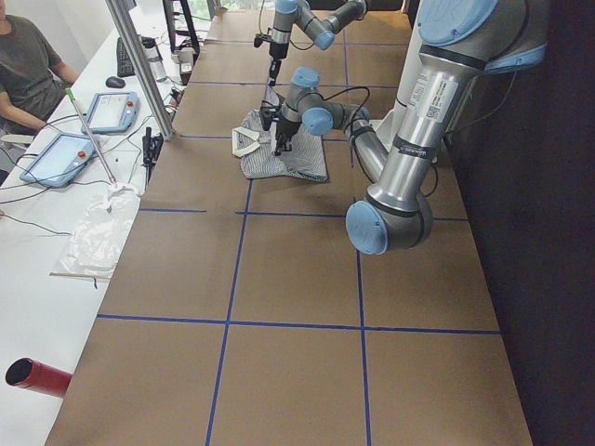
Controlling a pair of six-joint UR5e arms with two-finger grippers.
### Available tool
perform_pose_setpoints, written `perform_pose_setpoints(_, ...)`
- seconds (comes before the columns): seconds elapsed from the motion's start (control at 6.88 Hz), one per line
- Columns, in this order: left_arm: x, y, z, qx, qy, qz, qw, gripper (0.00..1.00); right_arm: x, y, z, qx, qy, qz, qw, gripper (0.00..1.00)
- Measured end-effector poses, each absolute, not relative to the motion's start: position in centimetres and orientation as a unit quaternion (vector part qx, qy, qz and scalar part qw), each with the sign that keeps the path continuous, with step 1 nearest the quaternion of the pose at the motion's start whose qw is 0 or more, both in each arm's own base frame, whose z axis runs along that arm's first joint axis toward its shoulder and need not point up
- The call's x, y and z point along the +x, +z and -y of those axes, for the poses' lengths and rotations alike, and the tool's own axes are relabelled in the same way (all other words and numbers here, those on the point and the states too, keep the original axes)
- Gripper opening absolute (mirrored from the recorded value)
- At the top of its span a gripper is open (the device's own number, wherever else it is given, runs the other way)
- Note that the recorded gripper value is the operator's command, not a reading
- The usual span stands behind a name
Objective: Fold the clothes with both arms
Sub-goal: 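Lift the hem with both grippers and fold it over toward the collar, then release the hem near the collar and raise the right gripper away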
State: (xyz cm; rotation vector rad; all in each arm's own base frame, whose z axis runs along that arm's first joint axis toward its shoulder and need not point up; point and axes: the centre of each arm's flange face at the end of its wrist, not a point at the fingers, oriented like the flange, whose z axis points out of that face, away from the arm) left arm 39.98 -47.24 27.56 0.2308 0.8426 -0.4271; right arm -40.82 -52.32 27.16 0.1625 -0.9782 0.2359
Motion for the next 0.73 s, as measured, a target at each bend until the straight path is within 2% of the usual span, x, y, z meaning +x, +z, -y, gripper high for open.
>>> perform_pose_setpoints(0.29, 40.8, 30.9, 51.8, 0.125, -0.216, -0.401, 0.881, 0.00, -41.9, 29.9, 55.6, 0.090, 0.119, 0.475, 0.867, 0.00)
perform_pose_setpoints(0.73, 41.8, 32.0, 53.1, 0.129, -0.217, -0.405, 0.879, 0.00, -43.5, 29.7, 59.7, 0.097, 0.130, 0.475, 0.865, 0.00)
